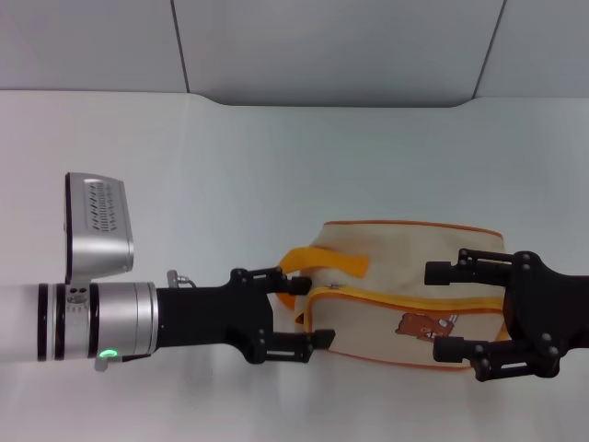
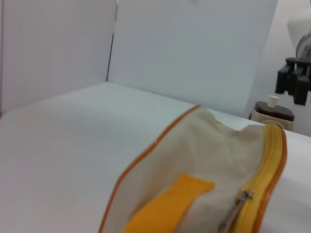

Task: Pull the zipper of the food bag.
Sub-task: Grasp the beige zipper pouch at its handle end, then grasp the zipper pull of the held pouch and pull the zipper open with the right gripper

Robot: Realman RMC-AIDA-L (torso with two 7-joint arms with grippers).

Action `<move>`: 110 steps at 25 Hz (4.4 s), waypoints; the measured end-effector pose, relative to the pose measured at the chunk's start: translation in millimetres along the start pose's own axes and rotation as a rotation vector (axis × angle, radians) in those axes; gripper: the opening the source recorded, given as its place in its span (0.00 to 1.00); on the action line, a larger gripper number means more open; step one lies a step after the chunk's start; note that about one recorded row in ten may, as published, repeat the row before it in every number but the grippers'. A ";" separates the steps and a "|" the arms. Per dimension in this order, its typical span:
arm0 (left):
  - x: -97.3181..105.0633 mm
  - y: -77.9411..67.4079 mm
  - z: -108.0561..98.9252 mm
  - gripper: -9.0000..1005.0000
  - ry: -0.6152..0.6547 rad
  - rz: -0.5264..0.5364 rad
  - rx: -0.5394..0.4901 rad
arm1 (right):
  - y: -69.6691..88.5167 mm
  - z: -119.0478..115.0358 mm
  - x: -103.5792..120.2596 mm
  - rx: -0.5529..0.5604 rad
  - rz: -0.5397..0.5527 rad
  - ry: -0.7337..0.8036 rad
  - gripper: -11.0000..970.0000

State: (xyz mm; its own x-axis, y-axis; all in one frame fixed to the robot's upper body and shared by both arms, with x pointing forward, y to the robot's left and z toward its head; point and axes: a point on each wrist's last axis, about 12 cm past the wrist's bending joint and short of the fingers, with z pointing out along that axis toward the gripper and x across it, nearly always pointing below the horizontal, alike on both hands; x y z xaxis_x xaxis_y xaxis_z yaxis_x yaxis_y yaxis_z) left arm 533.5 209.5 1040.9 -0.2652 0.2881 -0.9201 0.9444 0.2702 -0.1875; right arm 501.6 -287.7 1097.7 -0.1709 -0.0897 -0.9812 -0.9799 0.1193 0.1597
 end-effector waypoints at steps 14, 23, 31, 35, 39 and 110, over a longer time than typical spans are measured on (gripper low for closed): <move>-3.4 1.5 1.6 0.45 -0.018 0.019 -0.007 | -0.1 -8.3 0.1 0.044 -0.009 -0.017 0.84; -7.4 0.6 0.0 0.21 -0.066 0.009 -0.005 | -2.7 -8.7 0.4 0.076 -0.014 -0.024 0.84; -16.1 1.9 -13.3 0.11 -0.108 0.044 0.011 | -2.9 -5.1 1.6 0.218 -0.112 -0.173 0.84; -34.6 2.9 -35.9 0.09 -0.176 0.130 0.049 | -3.8 6.5 5.1 0.294 -0.249 -0.224 0.84; -46.9 5.6 -50.1 0.09 -0.203 0.185 0.067 | -7.3 25.6 9.1 0.299 -0.338 -0.243 0.84; -49.1 19.0 -77.9 0.08 -0.275 0.155 -0.106 | 14.3 8.6 23.8 0.124 -0.138 -0.104 0.01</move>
State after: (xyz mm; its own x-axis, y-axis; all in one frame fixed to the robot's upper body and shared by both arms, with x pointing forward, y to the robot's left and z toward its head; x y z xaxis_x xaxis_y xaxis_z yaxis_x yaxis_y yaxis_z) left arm 549.3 272.1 1109.3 -0.0433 0.0780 -0.9960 0.9402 0.3404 -0.0142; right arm 484.4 -279.6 1075.7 -0.0182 -0.0113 -0.9998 -0.9719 0.2348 0.0150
